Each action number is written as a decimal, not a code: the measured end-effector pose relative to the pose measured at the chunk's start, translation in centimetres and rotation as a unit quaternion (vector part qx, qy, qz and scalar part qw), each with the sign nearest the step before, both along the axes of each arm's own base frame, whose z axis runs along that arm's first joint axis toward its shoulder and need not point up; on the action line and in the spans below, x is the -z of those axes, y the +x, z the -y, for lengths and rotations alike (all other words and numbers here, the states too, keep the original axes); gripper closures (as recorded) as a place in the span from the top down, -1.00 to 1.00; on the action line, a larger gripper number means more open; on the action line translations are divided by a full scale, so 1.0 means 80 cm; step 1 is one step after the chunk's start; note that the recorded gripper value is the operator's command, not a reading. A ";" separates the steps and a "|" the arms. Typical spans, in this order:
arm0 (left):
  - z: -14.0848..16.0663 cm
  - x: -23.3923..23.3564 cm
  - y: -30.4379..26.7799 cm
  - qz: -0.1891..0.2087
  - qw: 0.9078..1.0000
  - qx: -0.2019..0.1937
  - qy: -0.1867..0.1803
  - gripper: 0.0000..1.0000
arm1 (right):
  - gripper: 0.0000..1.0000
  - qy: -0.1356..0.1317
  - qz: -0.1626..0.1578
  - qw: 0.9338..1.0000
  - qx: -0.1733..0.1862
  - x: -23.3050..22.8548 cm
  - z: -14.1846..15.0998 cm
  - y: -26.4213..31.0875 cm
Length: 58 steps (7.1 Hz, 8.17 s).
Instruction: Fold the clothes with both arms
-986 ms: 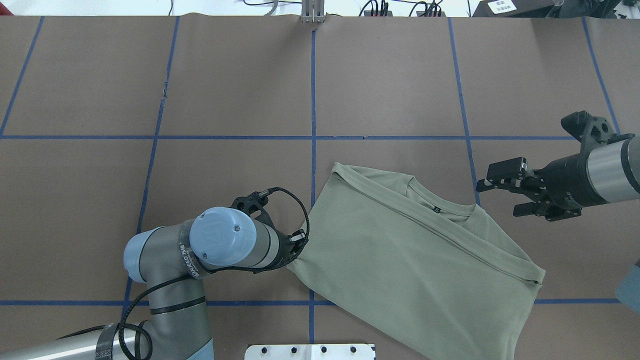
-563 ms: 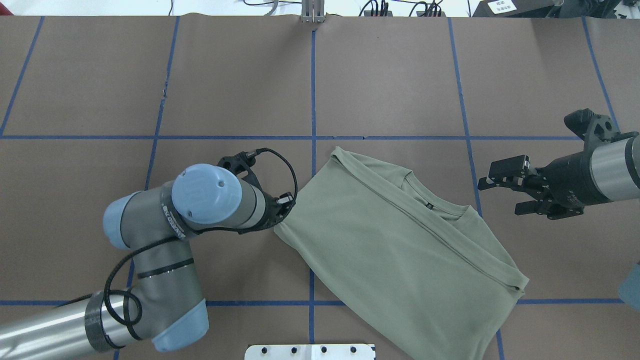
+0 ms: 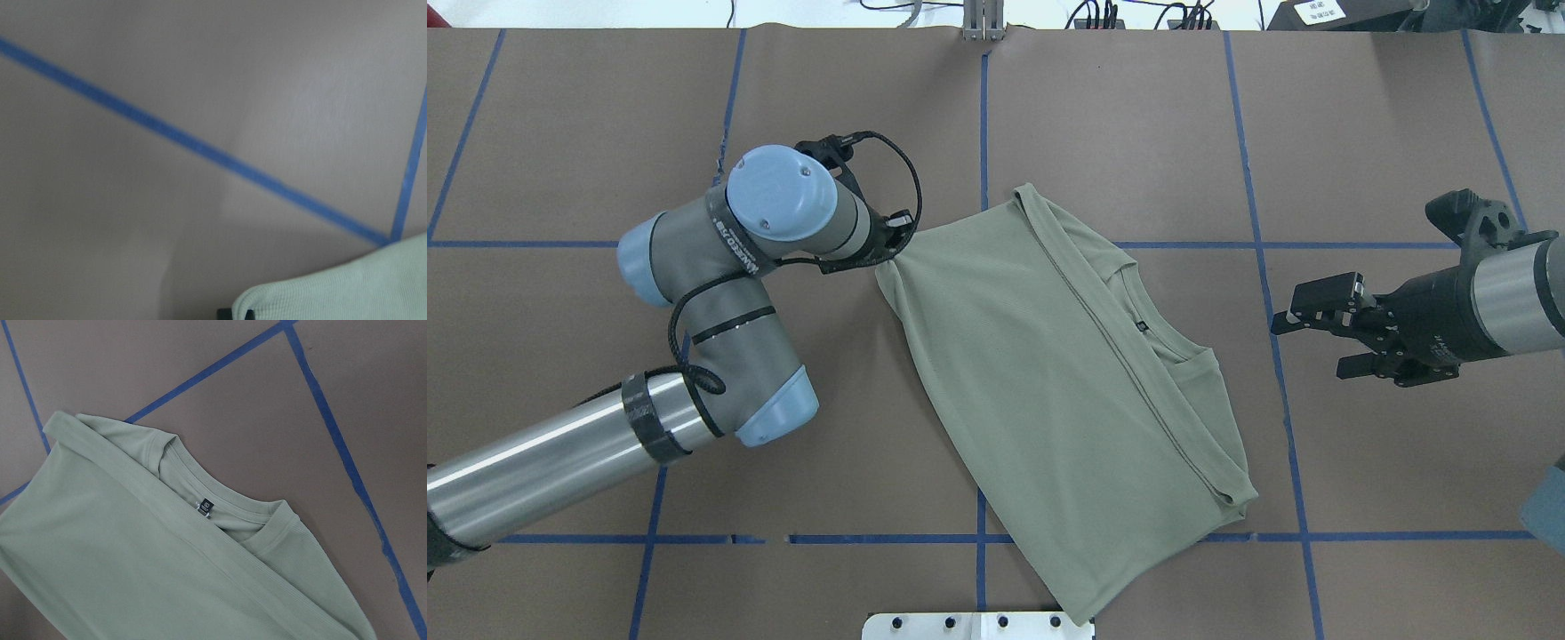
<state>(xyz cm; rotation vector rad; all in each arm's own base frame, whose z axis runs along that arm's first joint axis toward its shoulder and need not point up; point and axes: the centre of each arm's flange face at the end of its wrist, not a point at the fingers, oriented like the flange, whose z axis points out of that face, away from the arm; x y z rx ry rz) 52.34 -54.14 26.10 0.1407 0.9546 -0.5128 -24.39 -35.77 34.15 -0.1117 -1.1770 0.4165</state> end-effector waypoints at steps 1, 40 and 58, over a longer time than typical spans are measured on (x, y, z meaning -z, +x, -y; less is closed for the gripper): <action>0.047 -0.005 -0.010 0.013 1.000 0.004 0.022 -1.00 | 1.00 0.000 -0.001 1.000 -0.001 0.000 0.001 -0.001; 0.045 -0.057 -0.217 -0.055 0.974 -0.098 0.198 1.00 | 1.00 0.134 -0.350 0.904 0.205 0.032 0.239 -0.364; 0.034 -0.040 -0.210 -0.067 0.973 -0.096 0.199 1.00 | 1.00 0.149 -0.311 0.910 0.231 0.030 0.130 -0.371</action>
